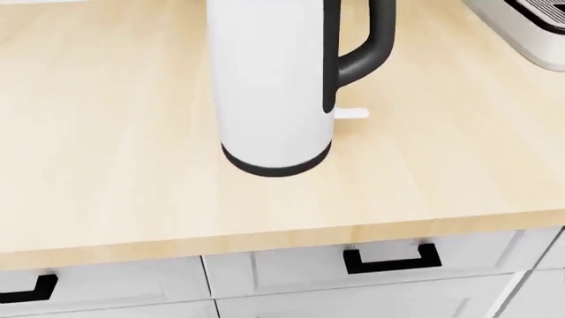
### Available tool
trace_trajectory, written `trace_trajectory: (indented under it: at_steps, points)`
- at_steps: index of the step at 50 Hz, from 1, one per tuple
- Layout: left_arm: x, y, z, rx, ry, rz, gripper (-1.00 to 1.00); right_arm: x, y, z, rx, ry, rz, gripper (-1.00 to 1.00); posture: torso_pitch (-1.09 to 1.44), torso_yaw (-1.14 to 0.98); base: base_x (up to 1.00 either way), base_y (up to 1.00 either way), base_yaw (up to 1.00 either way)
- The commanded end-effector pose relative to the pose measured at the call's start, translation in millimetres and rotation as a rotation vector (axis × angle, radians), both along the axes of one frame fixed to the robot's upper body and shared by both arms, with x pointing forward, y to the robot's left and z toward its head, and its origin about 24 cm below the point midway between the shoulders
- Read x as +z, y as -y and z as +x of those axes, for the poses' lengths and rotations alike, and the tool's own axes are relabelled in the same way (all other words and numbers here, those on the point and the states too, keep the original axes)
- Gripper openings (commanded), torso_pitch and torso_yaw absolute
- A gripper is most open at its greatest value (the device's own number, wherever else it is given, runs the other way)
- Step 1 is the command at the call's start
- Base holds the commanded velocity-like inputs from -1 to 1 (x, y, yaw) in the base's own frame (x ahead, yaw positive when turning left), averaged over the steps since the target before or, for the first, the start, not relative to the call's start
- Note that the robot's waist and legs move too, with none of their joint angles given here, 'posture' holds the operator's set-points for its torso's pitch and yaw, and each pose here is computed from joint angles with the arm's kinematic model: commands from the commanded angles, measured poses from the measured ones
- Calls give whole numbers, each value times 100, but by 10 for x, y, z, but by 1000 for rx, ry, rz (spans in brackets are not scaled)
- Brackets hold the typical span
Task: Close the lid of the electric kettle.
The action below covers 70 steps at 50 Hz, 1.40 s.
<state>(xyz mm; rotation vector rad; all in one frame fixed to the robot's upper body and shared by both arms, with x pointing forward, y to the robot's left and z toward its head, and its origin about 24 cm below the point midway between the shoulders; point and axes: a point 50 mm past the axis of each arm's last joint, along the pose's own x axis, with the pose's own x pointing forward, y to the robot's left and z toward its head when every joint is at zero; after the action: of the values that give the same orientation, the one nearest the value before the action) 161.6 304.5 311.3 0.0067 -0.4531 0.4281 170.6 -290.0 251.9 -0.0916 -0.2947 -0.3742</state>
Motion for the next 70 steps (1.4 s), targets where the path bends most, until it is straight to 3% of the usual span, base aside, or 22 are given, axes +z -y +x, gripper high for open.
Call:
trace_trajectory:
  at_steps: [1, 32, 35, 70]
  points:
    - [103, 21, -55, 7, 57, 31, 100, 96, -20, -31, -4, 59, -40, 100, -25, 0, 0, 0, 0]
    - [101, 29, -48, 6, 62, 29, 100, 105, -43, -45, -2, 58, -42, 100, -56, 0, 0, 0, 0]
    - [111, 19, -59, -4, 77, -2, 100, 120, -51, -50, 0, 66, -42, 100, -56, 0, 0, 0, 0]
    - [90, 28, -40, 4, 64, 16, 100, 97, -30, -49, 8, 83, -21, 100, -56, 0, 0, 0, 0]
